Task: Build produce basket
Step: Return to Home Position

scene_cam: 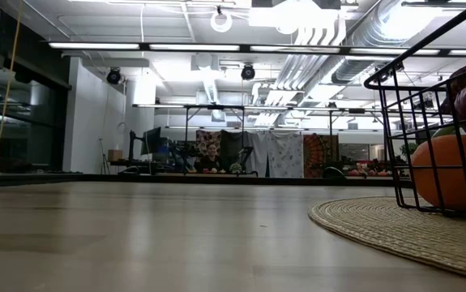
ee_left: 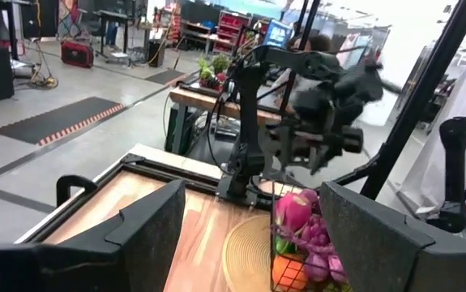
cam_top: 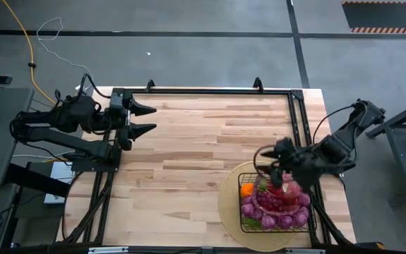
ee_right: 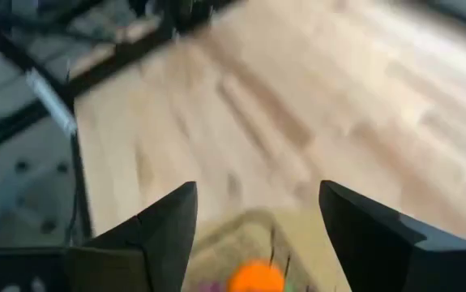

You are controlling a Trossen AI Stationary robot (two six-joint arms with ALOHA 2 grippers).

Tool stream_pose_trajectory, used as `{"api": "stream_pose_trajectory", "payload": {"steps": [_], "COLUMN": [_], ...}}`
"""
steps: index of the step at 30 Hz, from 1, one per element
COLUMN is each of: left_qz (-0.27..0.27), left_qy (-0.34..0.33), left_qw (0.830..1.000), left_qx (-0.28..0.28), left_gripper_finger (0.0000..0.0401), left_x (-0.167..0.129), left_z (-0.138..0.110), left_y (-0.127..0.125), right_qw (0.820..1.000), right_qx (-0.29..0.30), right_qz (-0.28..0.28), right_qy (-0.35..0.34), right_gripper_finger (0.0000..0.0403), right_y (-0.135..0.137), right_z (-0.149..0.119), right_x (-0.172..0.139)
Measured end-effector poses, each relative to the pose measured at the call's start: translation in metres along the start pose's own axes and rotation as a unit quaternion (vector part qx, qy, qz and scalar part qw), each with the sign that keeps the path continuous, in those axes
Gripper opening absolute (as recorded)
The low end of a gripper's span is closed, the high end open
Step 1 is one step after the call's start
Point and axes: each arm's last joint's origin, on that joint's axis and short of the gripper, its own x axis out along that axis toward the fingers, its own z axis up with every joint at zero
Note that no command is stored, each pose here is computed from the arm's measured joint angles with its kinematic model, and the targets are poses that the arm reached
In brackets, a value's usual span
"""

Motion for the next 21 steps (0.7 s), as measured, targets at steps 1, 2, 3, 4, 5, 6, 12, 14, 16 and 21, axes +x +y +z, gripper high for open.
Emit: {"api": "stream_pose_trajectory", "payload": {"steps": [1,2,3,4,5,6,12,14,16,21], "left_qz": [-0.002,-0.004,-0.006,-0.008,-0.01,-0.013,-0.016,-0.015,-0.015,-0.015], "left_qy": [-0.003,-0.01,-0.02,-0.027,-0.036,-0.044,-0.071,-0.07,-0.067,-0.067], "left_qw": [1.0,1.0,1.0,1.0,0.999,0.999,0.997,0.997,0.997,0.996], "left_qx": [-0.001,-0.003,-0.006,-0.008,-0.01,-0.016,-0.04,-0.042,-0.041,-0.049], "left_gripper_finger": [0.0278,0.0278,0.0278,0.0278,0.0278,0.0278,0.0278,0.0278,0.0278,0.0278], "left_x": [0.0,0.001,0.001,0.001,0.002,0.003,0.004,0.004,0.004,0.004], "left_z": [-0.004,-0.008,-0.013,-0.019,-0.025,-0.03,-0.052,-0.055,-0.057,-0.057], "left_y": [0.001,0.002,0.003,0.004,0.005,0.006,0.013,0.013,0.014,0.014], "right_qw": [1.0,0.999,0.999,0.998,0.998,0.998,0.999,0.998,0.995,0.978], "right_qx": [-0.005,-0.009,-0.013,-0.016,-0.02,-0.023,-0.017,-0.002,0.017,0.025], "right_qz": [-0.003,-0.005,-0.01,-0.013,-0.015,-0.015,0.004,0.013,0.036,0.091], "right_qy": [-0.017,-0.03,-0.042,-0.051,-0.056,-0.061,-0.042,-0.056,-0.091,-0.189], "right_gripper_finger": [0.0249,0.0249,0.0249,0.0249,0.0249,0.0249,0.0249,0.0249,0.0249,0.0249], "right_y": [-0.001,-0.002,-0.003,-0.005,-0.006,-0.006,-0.023,-0.033,-0.042,-0.062], "right_z": [0.005,0.01,0.014,0.017,0.02,0.022,0.006,-0.001,0.0,0.015], "right_x": [0.001,0.002,0.004,0.006,0.007,0.009,0.033,0.042,0.048,0.052]}}
